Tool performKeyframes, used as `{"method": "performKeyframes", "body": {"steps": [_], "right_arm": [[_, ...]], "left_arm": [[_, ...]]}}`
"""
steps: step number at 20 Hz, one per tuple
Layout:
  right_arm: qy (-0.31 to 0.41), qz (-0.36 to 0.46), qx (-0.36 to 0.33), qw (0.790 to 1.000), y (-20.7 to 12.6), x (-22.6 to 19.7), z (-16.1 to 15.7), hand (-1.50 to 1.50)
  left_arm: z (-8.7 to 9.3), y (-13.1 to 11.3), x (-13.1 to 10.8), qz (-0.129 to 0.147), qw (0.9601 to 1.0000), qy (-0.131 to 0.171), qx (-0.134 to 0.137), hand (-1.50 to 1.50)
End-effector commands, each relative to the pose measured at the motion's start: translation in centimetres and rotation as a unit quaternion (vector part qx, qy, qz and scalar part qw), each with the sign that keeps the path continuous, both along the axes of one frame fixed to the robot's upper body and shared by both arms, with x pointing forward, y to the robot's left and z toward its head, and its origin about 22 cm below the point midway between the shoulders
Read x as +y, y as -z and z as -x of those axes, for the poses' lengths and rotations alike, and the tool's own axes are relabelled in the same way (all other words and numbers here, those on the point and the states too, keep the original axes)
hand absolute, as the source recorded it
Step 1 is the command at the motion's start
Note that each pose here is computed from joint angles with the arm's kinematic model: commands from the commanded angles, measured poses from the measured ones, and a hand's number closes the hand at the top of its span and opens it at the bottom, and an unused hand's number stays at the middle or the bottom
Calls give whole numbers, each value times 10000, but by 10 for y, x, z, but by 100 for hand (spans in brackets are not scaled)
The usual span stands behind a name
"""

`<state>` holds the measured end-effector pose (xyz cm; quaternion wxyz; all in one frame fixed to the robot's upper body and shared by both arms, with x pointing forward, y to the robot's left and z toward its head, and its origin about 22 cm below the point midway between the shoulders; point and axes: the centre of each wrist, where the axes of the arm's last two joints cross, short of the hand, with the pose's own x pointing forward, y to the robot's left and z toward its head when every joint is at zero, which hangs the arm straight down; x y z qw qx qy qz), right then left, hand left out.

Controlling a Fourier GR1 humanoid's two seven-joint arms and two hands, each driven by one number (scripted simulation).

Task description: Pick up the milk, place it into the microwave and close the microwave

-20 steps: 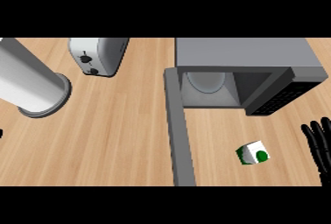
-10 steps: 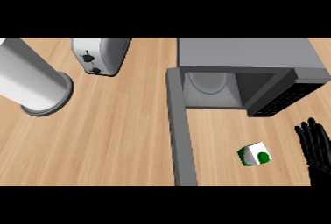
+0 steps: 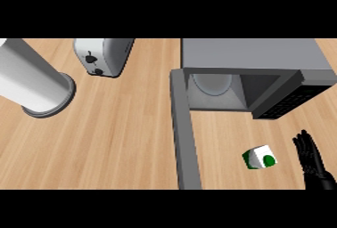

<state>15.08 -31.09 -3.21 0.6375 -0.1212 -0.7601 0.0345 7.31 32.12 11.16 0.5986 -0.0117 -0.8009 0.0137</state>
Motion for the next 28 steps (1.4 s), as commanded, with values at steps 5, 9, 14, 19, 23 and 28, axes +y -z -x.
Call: {"method": "performKeyframes", "body": {"steps": [5,9,14,19,23,28], "right_arm": [[-71,106,278,9995,66,-31,14,-150],[-5,479,333,9983,83,-20,-4,-150],[23,484,308,9984,104,-37,-13,-150],[-155,292,295,9990,119,-39,-19,-150],[-207,-97,222,9995,131,-29,-28,-150],[-365,-357,168,9986,130,-29,-49,150]], "left_arm": [[9,-23,-1,300,9974,252,-599,-150],[27,-26,3,281,9976,273,-565,-150],[25,-22,-4,345,9978,294,-476,-150],[33,-17,3,339,9968,384,-618,-150],[29,-27,6,344,9971,401,-541,-150],[34,-17,3,376,9971,450,-474,-150]]}}
